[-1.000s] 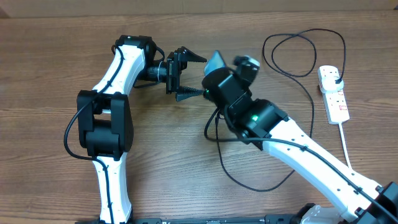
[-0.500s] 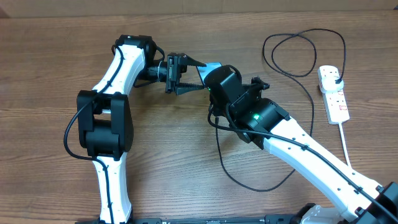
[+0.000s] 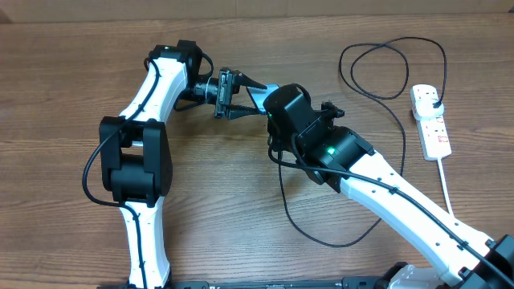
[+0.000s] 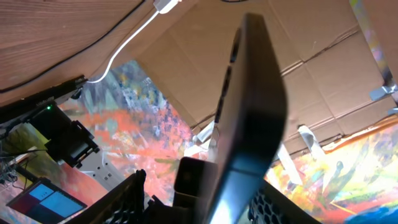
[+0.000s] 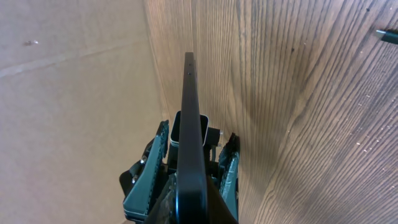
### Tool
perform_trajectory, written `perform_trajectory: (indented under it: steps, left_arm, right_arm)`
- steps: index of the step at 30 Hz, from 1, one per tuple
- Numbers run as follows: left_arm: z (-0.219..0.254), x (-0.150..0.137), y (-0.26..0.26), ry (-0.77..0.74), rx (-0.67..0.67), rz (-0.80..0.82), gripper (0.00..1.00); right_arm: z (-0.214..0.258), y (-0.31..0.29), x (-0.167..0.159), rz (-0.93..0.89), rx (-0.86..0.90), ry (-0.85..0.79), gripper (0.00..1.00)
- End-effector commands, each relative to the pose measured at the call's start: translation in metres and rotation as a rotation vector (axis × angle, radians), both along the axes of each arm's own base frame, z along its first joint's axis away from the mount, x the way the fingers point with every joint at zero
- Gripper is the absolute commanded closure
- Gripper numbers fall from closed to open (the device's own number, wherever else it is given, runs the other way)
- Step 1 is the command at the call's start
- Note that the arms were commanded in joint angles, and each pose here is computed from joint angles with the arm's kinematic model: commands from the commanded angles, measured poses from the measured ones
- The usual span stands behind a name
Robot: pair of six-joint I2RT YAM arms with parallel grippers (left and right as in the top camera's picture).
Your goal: Plug charger to phone and switch on socket
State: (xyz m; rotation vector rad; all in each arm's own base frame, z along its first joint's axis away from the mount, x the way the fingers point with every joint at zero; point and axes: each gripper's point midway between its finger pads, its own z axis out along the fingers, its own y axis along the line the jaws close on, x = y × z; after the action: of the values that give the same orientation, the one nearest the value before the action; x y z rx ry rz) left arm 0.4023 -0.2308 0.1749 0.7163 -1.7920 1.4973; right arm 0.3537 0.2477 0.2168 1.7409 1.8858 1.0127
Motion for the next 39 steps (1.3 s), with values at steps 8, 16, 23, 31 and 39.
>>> perform_trajectory:
  steps: [8,16,23,31,39]
  left_arm:
    - [0.001,0.005,-0.001,0.006,0.014,0.003,0.48]
    - [-0.005,0.007,-0.001,-0.022,0.049,0.002,0.52]
    - [-0.009,0.009,0.000,-0.044,0.069,0.002,0.59]
    - [-0.010,0.009,0.000,-0.025,0.077,0.004,0.63]
    - [-0.010,0.009,0.000,-0.003,0.082,0.008,0.68]
  right_arm:
    - [0.023,0.007,0.007,-0.071,0.111,-0.021,0.96]
    - [0.011,0.012,0.013,-0.071,0.100,-0.009,0.96]
    - [0.013,0.014,0.016,-0.070,0.112,-0.021,0.96]
    - [0.012,0.017,0.015,-0.060,0.119,-0.014,0.96]
    - [0.012,0.024,0.012,-0.025,0.147,0.003,0.96]
